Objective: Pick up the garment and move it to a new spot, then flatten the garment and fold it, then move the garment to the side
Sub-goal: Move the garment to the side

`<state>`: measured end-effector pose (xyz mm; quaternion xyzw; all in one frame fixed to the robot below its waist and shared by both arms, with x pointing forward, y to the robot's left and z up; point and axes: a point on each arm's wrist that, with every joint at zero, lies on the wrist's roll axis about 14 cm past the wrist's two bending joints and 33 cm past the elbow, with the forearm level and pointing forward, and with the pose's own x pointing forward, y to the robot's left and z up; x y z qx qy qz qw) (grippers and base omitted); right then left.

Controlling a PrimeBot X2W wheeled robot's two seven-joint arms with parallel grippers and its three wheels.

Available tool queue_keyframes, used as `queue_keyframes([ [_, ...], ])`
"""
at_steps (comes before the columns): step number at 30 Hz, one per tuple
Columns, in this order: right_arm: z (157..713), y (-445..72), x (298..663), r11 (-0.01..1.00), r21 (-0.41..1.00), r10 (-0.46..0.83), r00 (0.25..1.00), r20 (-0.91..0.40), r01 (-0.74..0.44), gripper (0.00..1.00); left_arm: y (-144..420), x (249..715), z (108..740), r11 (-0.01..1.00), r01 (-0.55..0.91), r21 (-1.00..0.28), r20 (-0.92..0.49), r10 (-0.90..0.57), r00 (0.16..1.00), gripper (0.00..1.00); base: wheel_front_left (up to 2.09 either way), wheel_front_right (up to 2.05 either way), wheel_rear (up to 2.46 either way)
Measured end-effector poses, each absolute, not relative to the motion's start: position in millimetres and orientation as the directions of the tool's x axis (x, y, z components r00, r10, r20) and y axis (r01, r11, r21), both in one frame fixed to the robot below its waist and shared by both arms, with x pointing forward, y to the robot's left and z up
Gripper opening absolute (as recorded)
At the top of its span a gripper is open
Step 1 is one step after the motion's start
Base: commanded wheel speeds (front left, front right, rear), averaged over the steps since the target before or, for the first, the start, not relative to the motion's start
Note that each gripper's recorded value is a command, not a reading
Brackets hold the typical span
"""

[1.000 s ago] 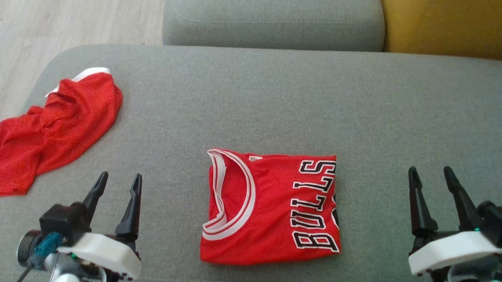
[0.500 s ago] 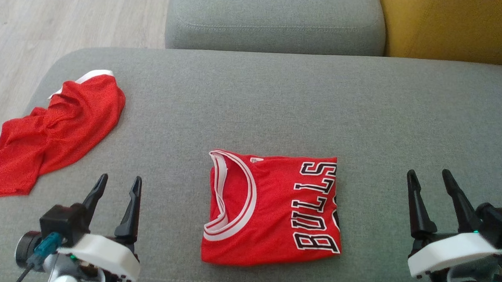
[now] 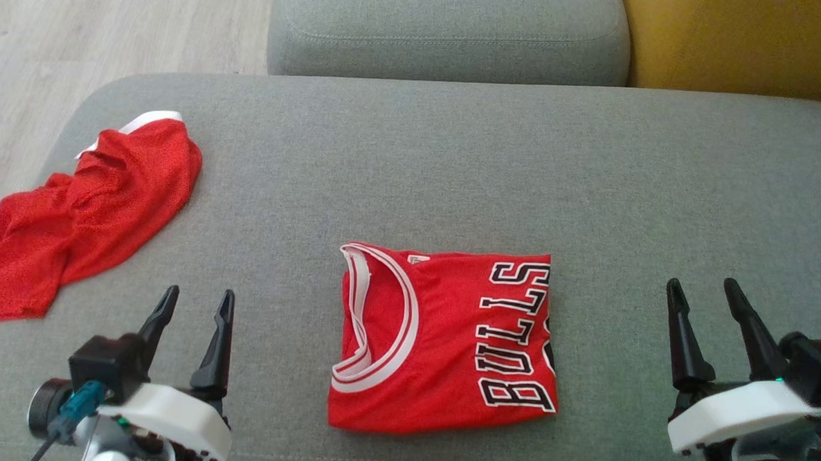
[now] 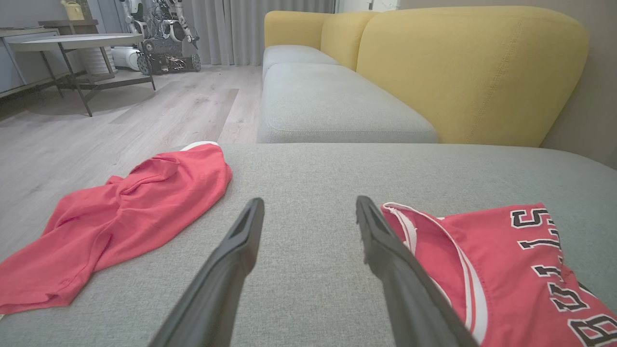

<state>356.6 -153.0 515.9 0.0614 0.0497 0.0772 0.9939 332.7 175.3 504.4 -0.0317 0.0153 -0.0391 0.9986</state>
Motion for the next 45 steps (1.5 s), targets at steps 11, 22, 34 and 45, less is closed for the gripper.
queue_keyframes([
  [11,489.1,-142.1,362.1,0.978,0.113,0.192,0.964,-0.184,-0.174,1.0,173.7,339.2,504.1,0.994,0.083,-0.065,-0.03,-0.085,0.996,1.0,0.0,0.0,0.0],
  [22,418.7,-70.6,397.6,0.922,0.13,0.385,0.833,-0.397,-0.364,1.0,177.3,369.7,504.3,0.994,0.084,-0.068,-0.005,-0.084,0.996,1.0,0.0,0.0,0.0],
  [34,361.7,-58.2,395.8,0.911,0.172,0.403,0.715,-0.571,-0.376,0.0,188.6,379.8,485.4,0.996,0.045,-0.073,-0.045,-0.048,0.998,1.0,0.0,0.0,0.0],
  [45,383.3,-100.7,409.5,0.953,0.152,0.303,0.799,-0.519,-0.262,0.0,159.8,398.2,481.9,0.988,0.137,-0.078,-0.035,-0.14,0.99,1.0,0.0,0.0,0.0],
])
